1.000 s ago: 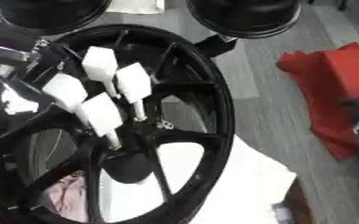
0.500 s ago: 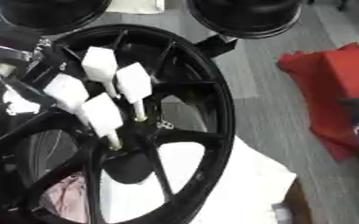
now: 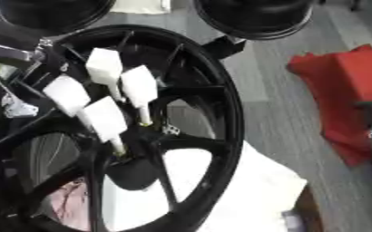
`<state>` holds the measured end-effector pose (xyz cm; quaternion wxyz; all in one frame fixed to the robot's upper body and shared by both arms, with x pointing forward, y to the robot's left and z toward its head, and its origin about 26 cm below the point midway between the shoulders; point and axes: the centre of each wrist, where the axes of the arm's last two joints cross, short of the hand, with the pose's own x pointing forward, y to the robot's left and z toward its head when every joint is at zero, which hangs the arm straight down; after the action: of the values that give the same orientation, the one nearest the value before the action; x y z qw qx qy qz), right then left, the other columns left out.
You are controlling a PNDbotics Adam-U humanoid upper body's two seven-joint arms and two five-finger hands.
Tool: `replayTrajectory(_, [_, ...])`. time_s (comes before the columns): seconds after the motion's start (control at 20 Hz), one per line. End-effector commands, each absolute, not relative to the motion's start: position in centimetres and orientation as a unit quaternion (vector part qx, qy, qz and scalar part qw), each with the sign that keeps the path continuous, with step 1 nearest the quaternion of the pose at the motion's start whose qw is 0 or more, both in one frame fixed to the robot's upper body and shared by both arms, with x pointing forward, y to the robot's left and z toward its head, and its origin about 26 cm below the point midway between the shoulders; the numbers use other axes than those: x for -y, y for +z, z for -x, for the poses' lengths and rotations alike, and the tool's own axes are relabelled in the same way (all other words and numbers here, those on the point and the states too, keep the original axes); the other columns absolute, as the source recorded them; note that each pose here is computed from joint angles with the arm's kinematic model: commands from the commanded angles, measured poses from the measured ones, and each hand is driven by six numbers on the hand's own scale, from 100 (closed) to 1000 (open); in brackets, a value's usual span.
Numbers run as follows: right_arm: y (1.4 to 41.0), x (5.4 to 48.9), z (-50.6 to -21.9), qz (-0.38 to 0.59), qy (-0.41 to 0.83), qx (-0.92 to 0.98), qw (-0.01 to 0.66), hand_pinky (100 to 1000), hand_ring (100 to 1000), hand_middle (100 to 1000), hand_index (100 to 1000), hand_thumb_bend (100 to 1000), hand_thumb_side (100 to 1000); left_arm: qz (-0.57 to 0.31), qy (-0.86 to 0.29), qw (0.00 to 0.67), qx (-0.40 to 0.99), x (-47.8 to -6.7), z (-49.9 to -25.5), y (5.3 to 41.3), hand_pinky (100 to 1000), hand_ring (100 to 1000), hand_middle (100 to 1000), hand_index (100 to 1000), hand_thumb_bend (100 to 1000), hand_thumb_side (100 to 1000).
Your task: Pull the pin out of the wheel hub.
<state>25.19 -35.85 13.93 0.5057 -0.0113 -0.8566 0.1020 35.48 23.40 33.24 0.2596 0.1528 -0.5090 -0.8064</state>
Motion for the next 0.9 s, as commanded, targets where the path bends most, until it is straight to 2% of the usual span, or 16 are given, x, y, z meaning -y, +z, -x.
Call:
replayTrajectory(0.05, [14.6, 36.0, -25.0, 0.019, 0.108, 0.861, 0.497, 983, 760, 504, 596, 121, 165, -0.166, -0.793, 0.253, 0.528, -23.6, -34.6, 35.4, 688, 571, 453, 444, 100, 263])
replayTrajectory(0.3, [14.6, 36.1, -25.0, 0.02, 0.106, 0.861, 0.497, 983, 760, 504, 596, 121, 165, -0.167, -0.778, 0.243, 0.554, -23.6, -33.6, 37.2, 682, 562, 443, 412, 100, 266])
replayTrajectory(0.35, [14.6, 36.1, -24.9, 0.021, 0.106, 0.861, 0.497, 983, 760, 504, 596, 121, 166, -0.167, -0.774, 0.24, 0.561, -23.6, -33.4, 37.7, 681, 559, 440, 410, 100, 323])
replayTrajectory(0.4, [14.6, 36.2, -24.9, 0.021, 0.106, 0.861, 0.497, 983, 760, 504, 596, 121, 164, -0.167, -0.77, 0.238, 0.568, -23.7, -33.2, 38.1, 680, 557, 438, 408, 100, 268])
replayTrajectory(0.7, [14.6, 36.3, -24.8, 0.025, 0.103, 0.861, 0.497, 982, 760, 504, 596, 121, 162, -0.162, -0.738, 0.23, 0.614, -24.6, -31.9, 41.0, 678, 544, 427, 403, 100, 278])
replayTrajectory(0.9, [14.6, 36.5, -24.7, 0.029, 0.101, 0.864, 0.493, 981, 760, 504, 596, 122, 159, -0.173, -0.709, 0.235, 0.642, -26.9, -30.6, 42.5, 682, 542, 427, 403, 100, 290])
